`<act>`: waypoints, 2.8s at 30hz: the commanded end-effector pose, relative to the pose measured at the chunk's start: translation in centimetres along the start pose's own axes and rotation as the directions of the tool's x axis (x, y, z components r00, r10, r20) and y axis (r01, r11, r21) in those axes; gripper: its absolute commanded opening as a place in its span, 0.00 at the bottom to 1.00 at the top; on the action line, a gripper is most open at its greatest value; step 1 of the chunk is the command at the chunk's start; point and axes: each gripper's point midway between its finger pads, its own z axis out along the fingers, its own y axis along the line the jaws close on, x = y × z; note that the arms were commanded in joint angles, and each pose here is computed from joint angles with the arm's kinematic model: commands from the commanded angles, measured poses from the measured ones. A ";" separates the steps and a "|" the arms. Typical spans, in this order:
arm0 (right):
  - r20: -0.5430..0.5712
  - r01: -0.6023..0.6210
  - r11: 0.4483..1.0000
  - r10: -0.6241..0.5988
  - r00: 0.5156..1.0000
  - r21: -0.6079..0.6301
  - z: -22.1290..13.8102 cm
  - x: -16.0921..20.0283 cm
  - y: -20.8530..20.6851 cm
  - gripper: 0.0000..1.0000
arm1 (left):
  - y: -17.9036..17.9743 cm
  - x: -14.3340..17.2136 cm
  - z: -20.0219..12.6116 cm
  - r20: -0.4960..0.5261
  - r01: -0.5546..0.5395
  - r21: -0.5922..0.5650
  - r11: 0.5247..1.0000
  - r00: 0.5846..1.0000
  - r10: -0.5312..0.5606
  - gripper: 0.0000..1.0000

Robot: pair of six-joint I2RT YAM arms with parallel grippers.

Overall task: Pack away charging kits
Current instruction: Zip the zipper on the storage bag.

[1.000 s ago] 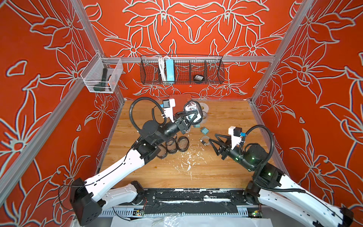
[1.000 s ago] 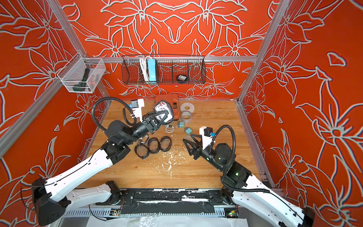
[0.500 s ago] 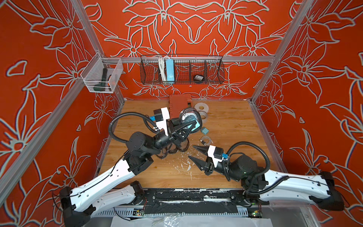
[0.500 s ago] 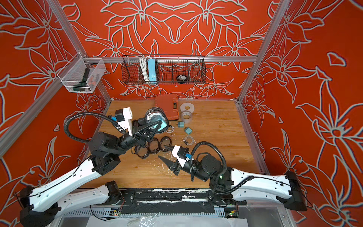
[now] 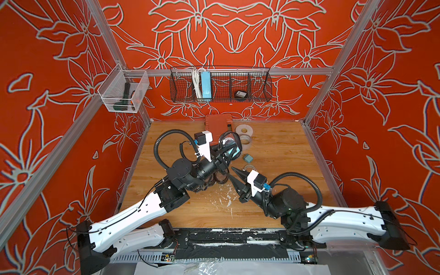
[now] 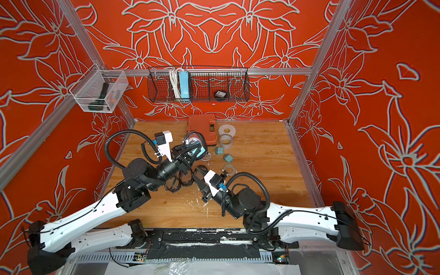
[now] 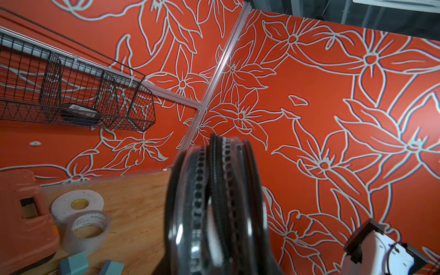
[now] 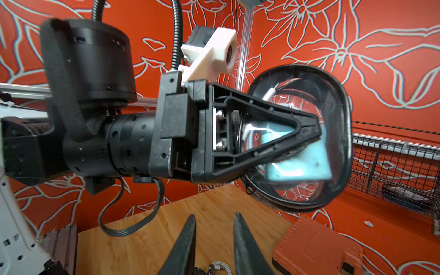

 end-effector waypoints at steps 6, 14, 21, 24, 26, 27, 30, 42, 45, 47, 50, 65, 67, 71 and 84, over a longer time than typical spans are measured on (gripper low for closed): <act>0.042 0.025 0.983 -0.034 0.999 0.179 1.3 -2.1 -2.6 0.24 | 0.1 -1.4 0.0 0.011 0.122 -0.052 0.991 0.992 -0.122 0.00; 0.058 0.003 0.977 -0.016 0.998 0.211 1.5 -2.4 -3.1 0.25 | -0.6 -1.6 -0.5 0.008 0.188 -0.009 0.982 0.982 -0.188 0.00; 0.056 -0.001 0.970 -0.013 0.998 0.244 2.3 -2.6 -3.3 0.23 | -0.7 -1.2 -0.5 -0.009 0.214 -0.005 0.977 0.977 -0.214 0.00; 0.049 0.004 0.969 -0.017 0.999 0.247 3.0 -2.5 -3.0 0.22 | -1.0 -1.1 -0.6 -0.018 0.227 0.008 0.974 0.974 -0.227 0.00; 0.049 0.001 0.967 -0.013 0.999 0.256 3.3 -2.5 -3.0 0.22 | -1.1 -0.9 -0.5 -0.029 0.238 0.011 0.971 0.971 -0.238 0.00; 0.049 -0.003 0.966 -0.010 0.999 0.260 3.5 -2.5 -3.0 0.22 | -1.1 -0.8 -0.5 -0.034 0.244 0.011 0.970 0.969 -0.244 0.00; 0.059 -0.021 0.960 0.005 0.998 0.279 3.7 -2.7 -3.2 0.20 | -1.0 -0.4 -0.5 -0.048 0.261 0.007 0.965 0.964 -0.260 0.00; 0.044 -0.047 0.945 0.035 0.998 0.323 3.4 -2.1 -4.0 0.00 | 0.0 -1.3 -1.6 0.002 0.244 -0.041 0.969 0.970 -0.245 0.00; 0.040 -0.051 0.944 0.040 0.998 0.325 3.1 -1.7 -4.1 0.00 | 0.4 -2.2 -2.1 0.040 0.227 -0.063 0.972 0.974 -0.225 0.00; 0.038 -0.052 0.947 0.042 0.998 0.317 2.9 -1.6 -4.1 0.00 | 0.6 -2.6 -2.4 0.061 0.218 -0.076 0.973 0.975 -0.214 0.00; 0.022 -0.045 0.948 0.040 0.999 0.315 2.6 -1.1 -4.2 0.00 | 0.8 -3.3 -2.6 0.084 0.204 -0.087 0.975 0.977 -0.197 0.00; -0.044 -0.009 0.942 0.025 0.999 0.334 1.3 0.8 -6.7 0.00 | 0.6 -3.3 -2.6 0.070 0.184 -0.086 0.979 0.981 -0.179 0.00; -0.071 0.027 0.948 -0.004 0.997 0.316 1.1 1.0 -6.9 0.00 | -0.1 -2.8 -2.4 0.029 0.170 -0.054 0.984 0.985 -0.169 0.00; -0.109 0.092 0.960 -0.065 0.992 0.263 0.7 1.1 -7.4 0.00 | -0.8 -1.0 -2.1 -0.067 0.159 -0.023 0.987 0.985 -0.160 0.00; -0.163 0.194 0.956 -0.160 0.974 0.220 -2.1 1.4 -10.2 0.00 | -1.4 5.5 -3.7 -0.317 0.150 0.058 0.987 0.940 -0.124 0.00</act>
